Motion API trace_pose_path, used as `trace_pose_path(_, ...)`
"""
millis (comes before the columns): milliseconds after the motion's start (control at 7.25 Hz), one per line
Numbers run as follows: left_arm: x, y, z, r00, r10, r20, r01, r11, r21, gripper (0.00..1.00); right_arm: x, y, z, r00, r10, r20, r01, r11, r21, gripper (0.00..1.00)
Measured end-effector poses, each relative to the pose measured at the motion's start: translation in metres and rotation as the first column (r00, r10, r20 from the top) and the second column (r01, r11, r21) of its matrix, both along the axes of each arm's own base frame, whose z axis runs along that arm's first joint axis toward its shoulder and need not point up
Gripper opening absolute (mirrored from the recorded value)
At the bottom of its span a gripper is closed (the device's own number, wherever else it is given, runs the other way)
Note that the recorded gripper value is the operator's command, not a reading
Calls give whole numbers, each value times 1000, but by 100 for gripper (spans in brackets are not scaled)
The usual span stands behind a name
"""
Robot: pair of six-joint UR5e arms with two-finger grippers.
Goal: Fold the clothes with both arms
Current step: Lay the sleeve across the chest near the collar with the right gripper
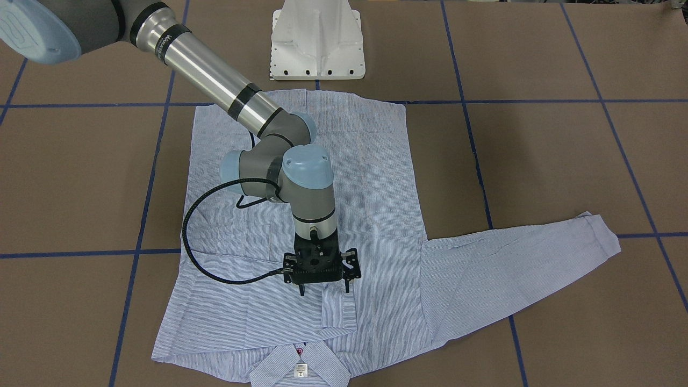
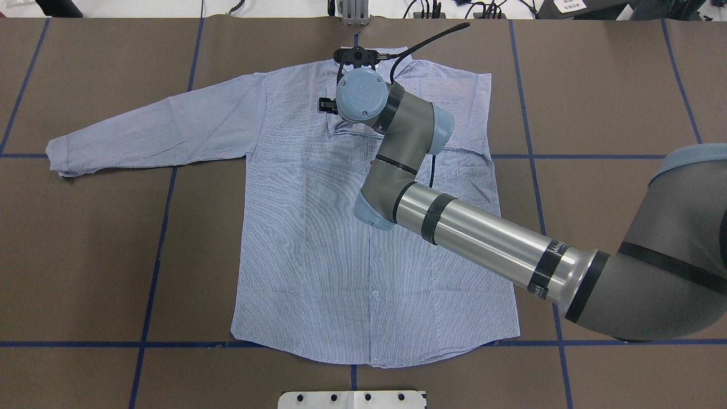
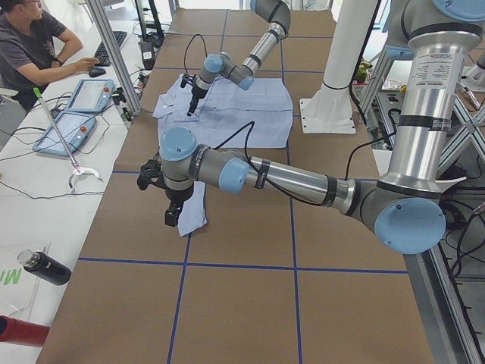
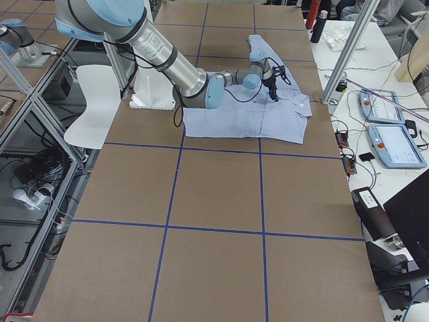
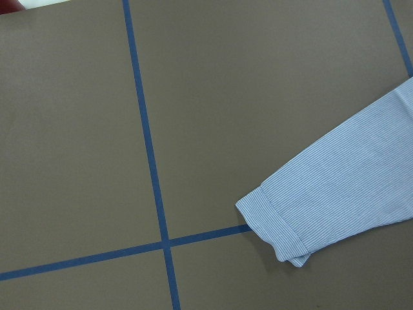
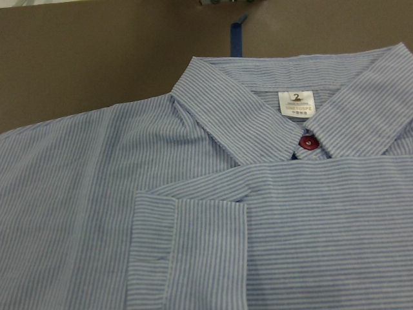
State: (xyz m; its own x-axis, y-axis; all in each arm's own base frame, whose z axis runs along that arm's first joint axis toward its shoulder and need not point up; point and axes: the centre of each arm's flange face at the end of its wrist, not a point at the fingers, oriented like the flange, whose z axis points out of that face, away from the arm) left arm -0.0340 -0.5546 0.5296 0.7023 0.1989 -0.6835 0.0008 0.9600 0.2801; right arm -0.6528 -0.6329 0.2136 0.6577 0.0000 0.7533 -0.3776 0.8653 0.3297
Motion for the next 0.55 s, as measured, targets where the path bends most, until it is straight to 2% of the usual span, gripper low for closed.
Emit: trace_pose_path(552,-2,0,1,1000,-7,-1,7,1000,-6,100,-11,7,-7,999,-33,10,33,999,-12,98)
